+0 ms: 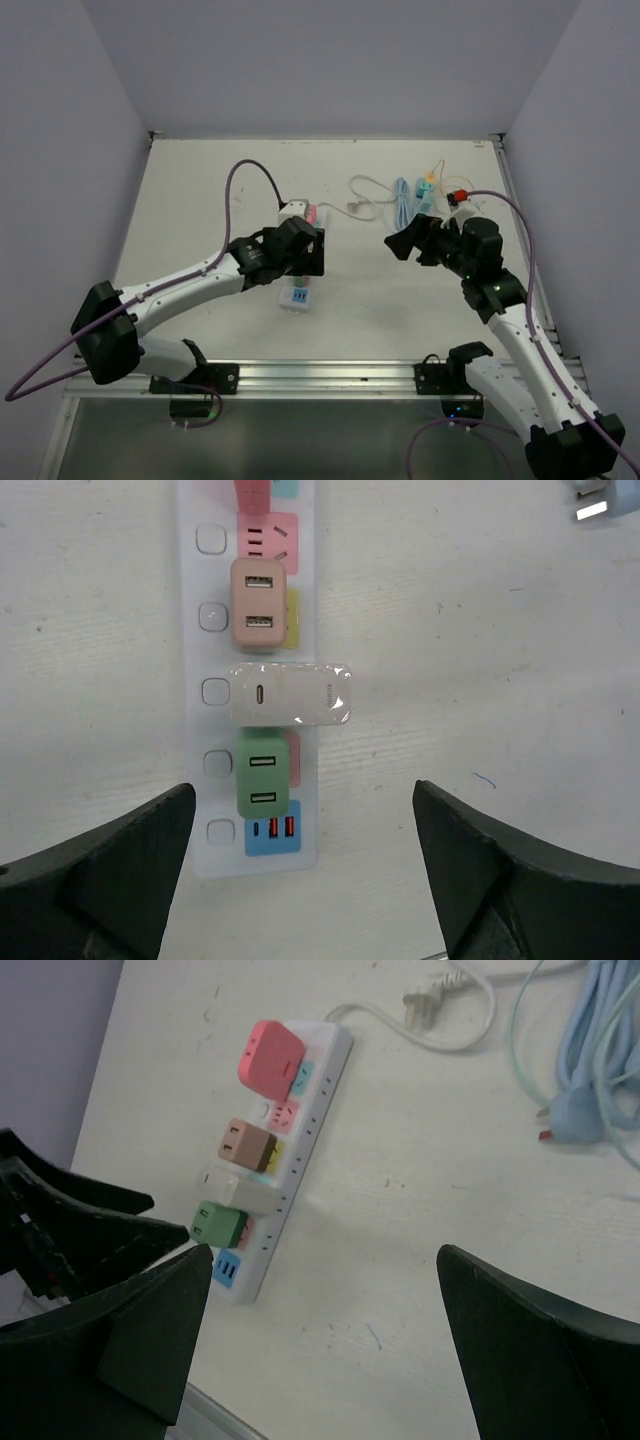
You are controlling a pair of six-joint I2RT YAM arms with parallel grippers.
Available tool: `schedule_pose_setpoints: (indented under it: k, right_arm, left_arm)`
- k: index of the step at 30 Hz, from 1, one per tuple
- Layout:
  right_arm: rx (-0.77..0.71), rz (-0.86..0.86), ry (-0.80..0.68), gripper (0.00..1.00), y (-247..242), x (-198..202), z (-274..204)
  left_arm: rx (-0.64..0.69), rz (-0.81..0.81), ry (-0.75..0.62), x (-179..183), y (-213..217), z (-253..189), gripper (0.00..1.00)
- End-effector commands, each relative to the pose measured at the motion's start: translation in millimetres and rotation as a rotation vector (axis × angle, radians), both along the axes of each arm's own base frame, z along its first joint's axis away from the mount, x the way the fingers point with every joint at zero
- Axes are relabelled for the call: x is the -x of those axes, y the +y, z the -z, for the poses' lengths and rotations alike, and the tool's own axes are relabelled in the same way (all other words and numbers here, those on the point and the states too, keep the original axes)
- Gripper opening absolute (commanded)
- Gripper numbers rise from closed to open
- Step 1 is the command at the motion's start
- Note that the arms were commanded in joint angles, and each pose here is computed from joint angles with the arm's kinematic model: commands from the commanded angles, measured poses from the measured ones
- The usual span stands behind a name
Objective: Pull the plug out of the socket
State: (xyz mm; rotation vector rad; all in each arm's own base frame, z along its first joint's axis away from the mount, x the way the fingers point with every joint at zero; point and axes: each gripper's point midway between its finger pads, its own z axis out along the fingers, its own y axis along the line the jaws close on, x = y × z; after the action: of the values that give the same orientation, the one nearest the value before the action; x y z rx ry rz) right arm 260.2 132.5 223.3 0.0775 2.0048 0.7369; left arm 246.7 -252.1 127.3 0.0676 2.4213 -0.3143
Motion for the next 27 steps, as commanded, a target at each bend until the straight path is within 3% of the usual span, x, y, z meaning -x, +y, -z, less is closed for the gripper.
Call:
schedule_pose_setpoints:
  k: [1, 4, 9, 10, 15, 19, 27]
  right_arm:
    - [-0.117, -0.092, 0.043, 0.99, 27.4, 5.8, 9.2]
    - [-0.126, -0.116, 0.109, 0.98, 42.4, 10.6, 36.0]
    - [-0.126, -0.133, 0.190, 0.78, 64.6, 12.6, 77.8]
    - [-0.116, -0.131, 0.211, 0.70, 65.8, 13.5, 86.2]
    - [-0.093, -0.163, 0.234, 0.57, 89.5, 3.8, 105.6]
    - [-0.059, -0.198, 0.288, 0.49, 111.6, 0.2, 131.0]
    - [-0.058, -0.252, 0.314, 0.44, 147.6, -17.4, 148.0]
  left_arm:
    - [-0.016, 0.044, 0.008, 14.7, 13.7, -3.4, 0.90]
    - [0.027, 0.099, 0.012, 32.2, 20.3, 1.6, 0.84]
    - [0.011, 0.055, 0.033, 49.0, 53.9, 20.6, 0.70]
    - [-0.002, 0.039, 0.056, 54.3, 62.3, 33.3, 0.66]
    - [0.023, -0.038, 0.111, 54.9, 86.7, 67.4, 0.52]
    - [0.025, -0.078, 0.121, 44.6, 93.7, 82.8, 0.49]
    - [0.027, -0.040, 0.156, 34.5, 76.3, 101.2, 0.46]
